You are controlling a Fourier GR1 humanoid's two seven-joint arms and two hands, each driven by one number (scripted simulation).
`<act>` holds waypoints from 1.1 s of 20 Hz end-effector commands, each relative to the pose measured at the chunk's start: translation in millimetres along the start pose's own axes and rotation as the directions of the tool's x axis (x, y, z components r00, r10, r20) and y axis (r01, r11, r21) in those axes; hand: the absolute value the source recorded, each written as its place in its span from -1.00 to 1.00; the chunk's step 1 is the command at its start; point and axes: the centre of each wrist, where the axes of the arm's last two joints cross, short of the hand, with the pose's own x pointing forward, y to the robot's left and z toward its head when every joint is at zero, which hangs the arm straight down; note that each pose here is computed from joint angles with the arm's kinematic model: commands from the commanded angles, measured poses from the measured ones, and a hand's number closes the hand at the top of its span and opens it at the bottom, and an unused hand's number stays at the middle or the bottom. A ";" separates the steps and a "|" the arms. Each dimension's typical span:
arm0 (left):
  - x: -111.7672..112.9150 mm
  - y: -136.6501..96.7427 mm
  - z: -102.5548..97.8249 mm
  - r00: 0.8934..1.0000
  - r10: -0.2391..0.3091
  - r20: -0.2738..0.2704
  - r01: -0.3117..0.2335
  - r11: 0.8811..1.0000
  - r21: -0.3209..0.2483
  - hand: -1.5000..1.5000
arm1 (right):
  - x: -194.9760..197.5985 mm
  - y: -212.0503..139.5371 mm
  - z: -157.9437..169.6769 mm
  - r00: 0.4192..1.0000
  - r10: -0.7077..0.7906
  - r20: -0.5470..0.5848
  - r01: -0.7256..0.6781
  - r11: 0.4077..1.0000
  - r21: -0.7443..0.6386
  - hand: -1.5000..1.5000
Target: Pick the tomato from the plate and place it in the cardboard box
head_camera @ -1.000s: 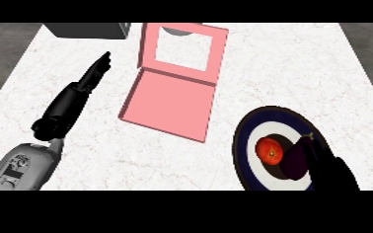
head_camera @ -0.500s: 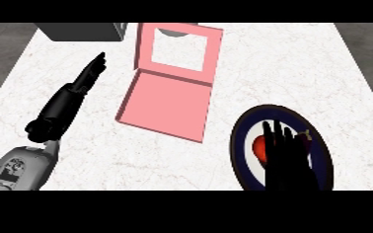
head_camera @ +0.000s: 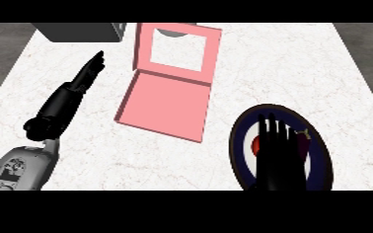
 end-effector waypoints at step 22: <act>-3.6 11.9 -7.3 1.000 -0.003 -0.003 0.003 1.000 -0.010 0.00 | -8.7 36.1 -50.3 0.994 0.025 -0.107 -0.022 0.999 0.030 -1.00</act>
